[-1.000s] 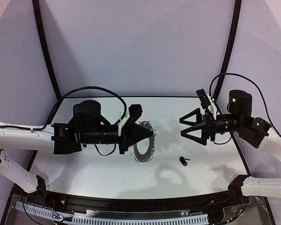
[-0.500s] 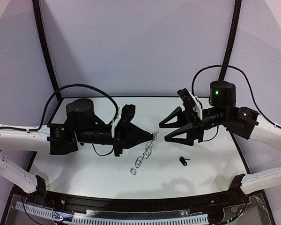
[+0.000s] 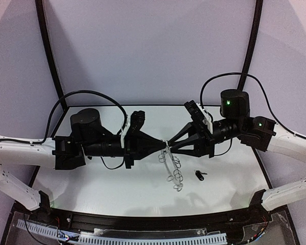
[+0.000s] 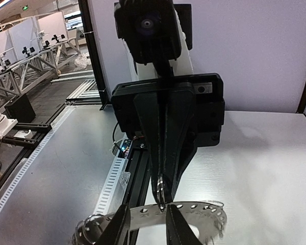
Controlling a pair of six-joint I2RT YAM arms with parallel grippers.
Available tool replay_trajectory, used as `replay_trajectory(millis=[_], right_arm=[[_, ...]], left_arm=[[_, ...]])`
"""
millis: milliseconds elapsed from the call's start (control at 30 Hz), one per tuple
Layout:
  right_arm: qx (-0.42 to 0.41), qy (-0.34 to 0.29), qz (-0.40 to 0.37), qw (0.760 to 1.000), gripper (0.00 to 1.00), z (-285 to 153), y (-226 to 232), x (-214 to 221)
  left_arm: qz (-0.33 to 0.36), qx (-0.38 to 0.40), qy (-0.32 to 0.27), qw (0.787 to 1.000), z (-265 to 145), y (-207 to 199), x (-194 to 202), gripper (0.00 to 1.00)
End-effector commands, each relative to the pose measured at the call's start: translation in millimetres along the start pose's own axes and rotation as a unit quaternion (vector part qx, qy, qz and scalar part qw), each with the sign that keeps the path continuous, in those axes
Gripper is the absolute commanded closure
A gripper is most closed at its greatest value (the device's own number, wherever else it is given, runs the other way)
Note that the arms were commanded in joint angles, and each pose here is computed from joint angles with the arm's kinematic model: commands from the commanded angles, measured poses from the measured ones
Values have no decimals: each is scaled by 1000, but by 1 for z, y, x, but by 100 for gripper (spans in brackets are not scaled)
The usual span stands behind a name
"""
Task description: Put the keys on the keyring
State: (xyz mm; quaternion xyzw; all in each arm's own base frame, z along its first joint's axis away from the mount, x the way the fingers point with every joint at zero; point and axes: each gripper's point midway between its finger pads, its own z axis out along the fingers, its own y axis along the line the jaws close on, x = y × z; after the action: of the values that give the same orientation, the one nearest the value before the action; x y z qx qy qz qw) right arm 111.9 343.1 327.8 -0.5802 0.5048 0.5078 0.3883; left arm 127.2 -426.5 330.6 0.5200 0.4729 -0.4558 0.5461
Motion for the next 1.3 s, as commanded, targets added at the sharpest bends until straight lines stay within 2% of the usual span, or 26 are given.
replay_trajectory(millis=[0, 300, 367, 433, 667, 800, 900, 1000, 1167, 1267], right_arm=[[1, -17, -18, 1000, 75, 3, 0, -15], [-2, -31, -22, 999, 83, 6, 0, -20], [-3, -32, -23, 999, 89, 6, 0, -21], [-3, -30, -22, 999, 100, 7, 0, -21], [19, -15, -39, 999, 100, 6, -2, -16], [31, -1, -58, 998, 100, 2, -1, -16], [52, 16, -58, 997, 100, -1, -7, -14], [66, 29, -49, 996, 100, -1, -12, -13], [78, 43, -32, 996, 100, -2, -17, -11], [90, 57, -21, 994, 100, -2, -23, -8]], left_arm=[[6, -3, -29, 1000, -4, 0, -16, 99], [1, 2, -23, 1000, -4, -2, -13, 99], [0, 3, -22, 1000, -3, -2, -12, 99], [-1, 5, -22, 1000, -4, -3, -12, 99], [-8, -3, -22, 1000, -6, -1, -12, 98], [-23, -20, -6, 1000, -7, 4, -5, 57], [-37, -31, 17, 999, -11, 6, 3, 36], [-45, -47, 31, 997, -19, 9, 7, 29], [-56, -94, 64, 992, -30, 21, 17, 27], [-66, -96, 79, 990, -30, 21, 19, 27]])
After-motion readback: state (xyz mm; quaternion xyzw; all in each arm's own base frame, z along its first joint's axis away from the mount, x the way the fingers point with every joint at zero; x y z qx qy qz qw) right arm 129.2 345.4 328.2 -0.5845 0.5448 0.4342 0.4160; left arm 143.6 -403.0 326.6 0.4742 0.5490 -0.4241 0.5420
